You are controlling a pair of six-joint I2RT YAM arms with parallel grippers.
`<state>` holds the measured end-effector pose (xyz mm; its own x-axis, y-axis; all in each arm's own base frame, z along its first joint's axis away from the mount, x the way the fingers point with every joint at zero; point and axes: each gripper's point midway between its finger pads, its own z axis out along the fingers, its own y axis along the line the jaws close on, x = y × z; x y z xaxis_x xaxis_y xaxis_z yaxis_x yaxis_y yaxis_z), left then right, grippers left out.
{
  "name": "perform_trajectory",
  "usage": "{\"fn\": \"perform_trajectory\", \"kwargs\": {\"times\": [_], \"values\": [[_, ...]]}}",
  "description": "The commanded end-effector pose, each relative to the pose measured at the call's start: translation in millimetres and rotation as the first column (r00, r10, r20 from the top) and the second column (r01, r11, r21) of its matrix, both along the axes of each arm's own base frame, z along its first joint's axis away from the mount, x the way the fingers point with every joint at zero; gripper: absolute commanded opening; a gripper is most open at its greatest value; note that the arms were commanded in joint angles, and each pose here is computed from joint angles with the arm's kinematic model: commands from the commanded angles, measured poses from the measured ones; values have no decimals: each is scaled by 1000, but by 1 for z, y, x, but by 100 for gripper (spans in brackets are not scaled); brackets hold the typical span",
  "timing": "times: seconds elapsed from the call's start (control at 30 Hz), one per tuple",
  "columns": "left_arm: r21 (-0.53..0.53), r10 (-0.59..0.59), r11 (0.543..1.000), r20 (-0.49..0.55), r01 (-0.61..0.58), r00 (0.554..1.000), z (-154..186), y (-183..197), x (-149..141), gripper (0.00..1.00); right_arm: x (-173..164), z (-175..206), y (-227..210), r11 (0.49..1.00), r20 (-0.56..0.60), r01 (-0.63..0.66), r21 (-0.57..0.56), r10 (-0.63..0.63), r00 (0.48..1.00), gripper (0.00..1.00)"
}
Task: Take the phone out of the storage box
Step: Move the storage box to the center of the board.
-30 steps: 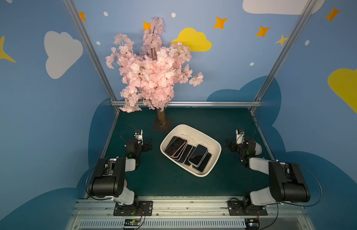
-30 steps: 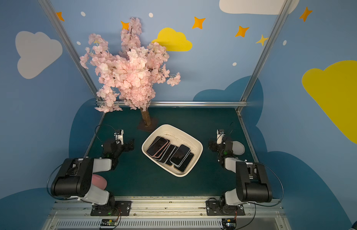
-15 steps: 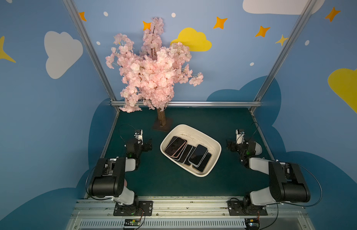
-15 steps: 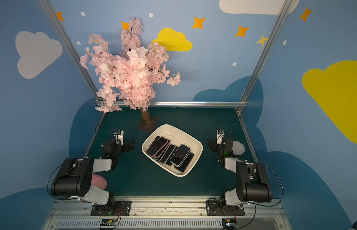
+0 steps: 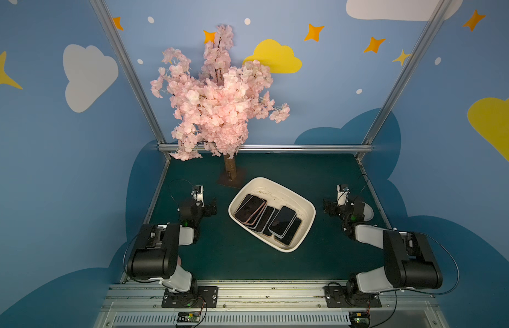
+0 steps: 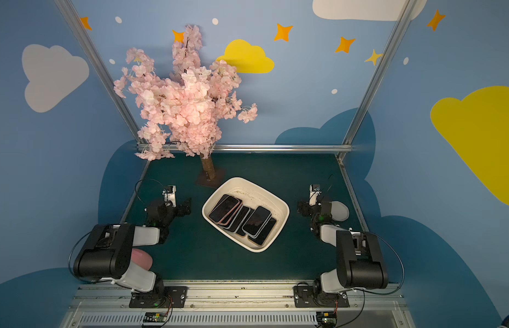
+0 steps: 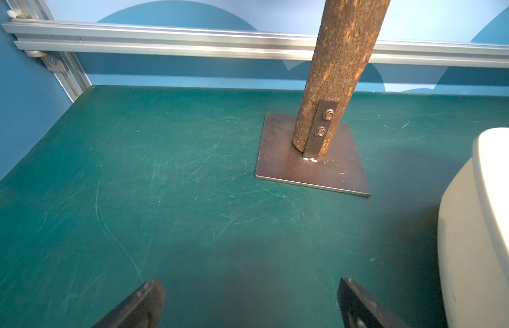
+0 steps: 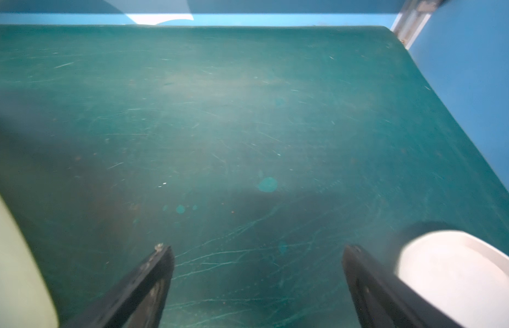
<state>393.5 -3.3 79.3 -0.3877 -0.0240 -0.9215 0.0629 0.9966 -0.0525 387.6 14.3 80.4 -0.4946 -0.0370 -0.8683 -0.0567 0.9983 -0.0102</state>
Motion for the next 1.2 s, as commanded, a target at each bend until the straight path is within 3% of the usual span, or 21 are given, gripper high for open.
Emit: {"fn": "perform_trajectory", "kwargs": {"times": [0.0, 0.07, 0.2, 0.3, 0.43, 0.53, 0.6, 0.77, 0.93, 1.17], "values": [[-1, -16, 1000, 20, 16, 1000, 6, -3, 1, 100, 5, 18, -16, 994, 21, 106, -7, -106, 994, 98], [1, 18, 1000, 1, -18, 1000, 15, 3, 7, 99, 5, 29, -30, 980, 8, 198, -6, -198, 980, 99], [-1, 132, 991, -203, -135, 970, 29, 20, 18, 100, 3, 57, -45, 954, -59, 290, 75, -286, 957, 98], [-38, 166, 982, -280, -184, 945, 40, 21, 13, 100, -5, 68, -60, 881, -211, 441, 170, -405, 890, 99], [-126, 163, 969, -315, -211, 935, 54, 14, -8, 100, -17, 74, -45, 828, -420, 489, 274, -355, 835, 99], [-206, 112, 957, -382, -203, 917, 56, 0, -28, 99, -25, 87, 0, 828, -503, 373, 420, -130, 855, 99], [-267, 59, 946, -409, -182, 911, 56, -13, -41, 100, -40, 90, 32, 807, -560, 359, 470, -42, 827, 98], [-368, -61, 921, -464, -130, 884, 57, -46, -68, 100, -91, 96, 97, 828, -690, 355, 434, 52, 722, 98], [-392, -157, 918, -491, -57, 857, 64, -78, -92, 100, -149, 81, 118, 839, -809, 440, 322, 3, 587, 99], [-428, -273, 903, -487, 46, 830, 74, -109, -104, 100, -193, 40, 149, 870, -865, 428, 246, -2, 502, 98]]}}
